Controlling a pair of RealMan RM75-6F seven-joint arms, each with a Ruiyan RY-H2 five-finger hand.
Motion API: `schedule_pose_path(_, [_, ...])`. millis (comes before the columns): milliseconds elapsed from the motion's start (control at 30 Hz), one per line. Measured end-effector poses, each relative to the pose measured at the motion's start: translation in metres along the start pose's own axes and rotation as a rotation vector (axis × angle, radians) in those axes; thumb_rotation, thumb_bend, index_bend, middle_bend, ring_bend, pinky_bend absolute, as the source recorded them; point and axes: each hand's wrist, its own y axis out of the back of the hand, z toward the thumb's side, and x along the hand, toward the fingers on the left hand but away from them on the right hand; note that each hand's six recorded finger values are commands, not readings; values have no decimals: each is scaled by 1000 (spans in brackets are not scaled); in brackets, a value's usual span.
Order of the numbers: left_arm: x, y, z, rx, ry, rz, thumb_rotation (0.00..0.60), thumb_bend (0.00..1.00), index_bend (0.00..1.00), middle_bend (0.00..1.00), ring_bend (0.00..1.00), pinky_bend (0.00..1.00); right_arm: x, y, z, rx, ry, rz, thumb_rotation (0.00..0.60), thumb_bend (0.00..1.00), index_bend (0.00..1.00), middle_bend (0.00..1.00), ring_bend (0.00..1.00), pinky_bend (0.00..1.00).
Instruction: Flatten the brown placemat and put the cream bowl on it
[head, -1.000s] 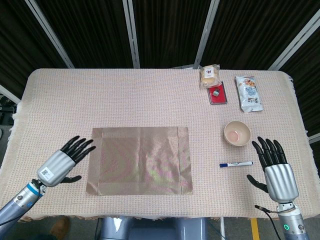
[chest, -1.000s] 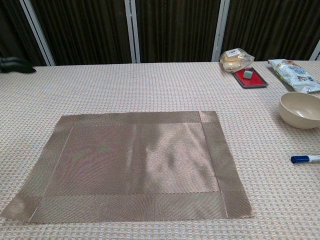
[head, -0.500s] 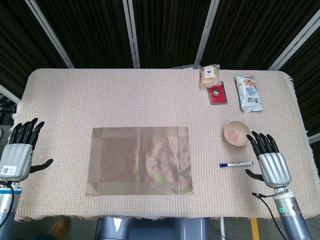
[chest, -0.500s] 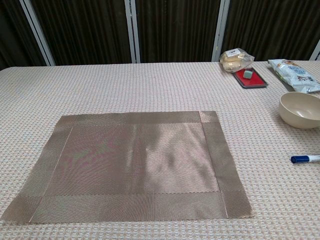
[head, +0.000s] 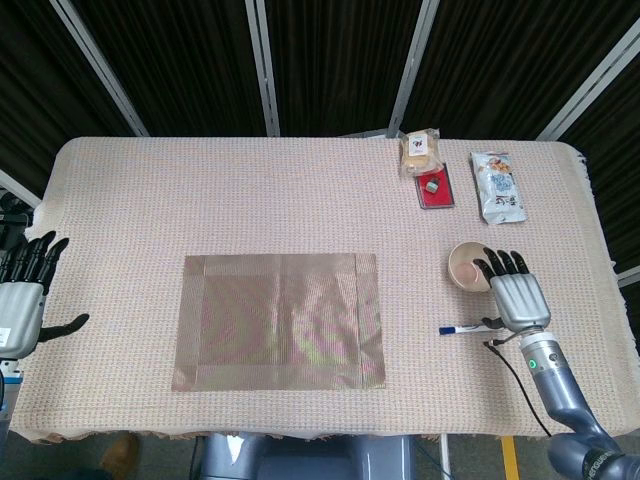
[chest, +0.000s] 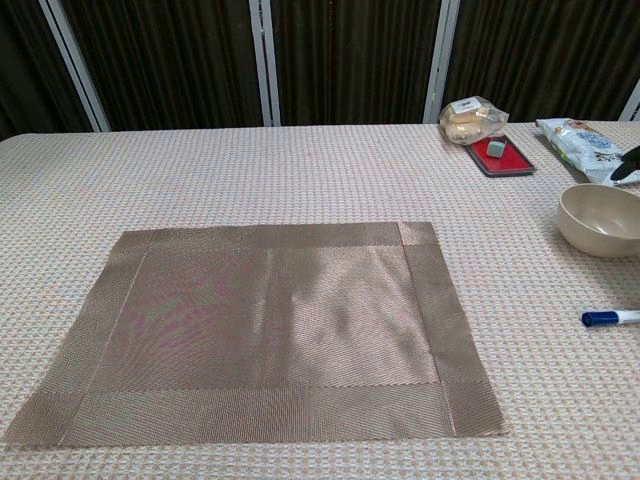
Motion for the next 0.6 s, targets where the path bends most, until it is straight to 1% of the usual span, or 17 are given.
schedule_pose_path(200, [1, 2, -2, -4, 7, 6, 600, 0, 0, 0, 0, 0, -17, -9, 0, 17, -39, 20, 600, 0, 181, 0, 0, 0])
schedule_pose_path(333, [2, 2, -4, -7, 12, 5, 600, 0, 0, 0, 0, 0, -24, -12, -3, 24, -63, 25, 600, 0, 220, 0, 0, 0])
schedule_pose_path(400, [3, 3, -5, -10, 16, 5, 600, 0, 0, 0, 0, 0, -27, -13, -5, 24, -73, 26, 600, 0, 224, 0, 0, 0])
schedule_pose_path(467, [3, 3, -5, -11, 16, 4, 600, 0, 0, 0, 0, 0, -30, -14, -6, 21, -77, 26, 600, 0, 215, 0, 0, 0])
schedule_pose_path(600, [4, 2, -4, -11, 13, 5, 600, 0, 0, 0, 0, 0, -34, -16, -7, 21, -78, 20, 600, 13, 261, 0, 0, 0])
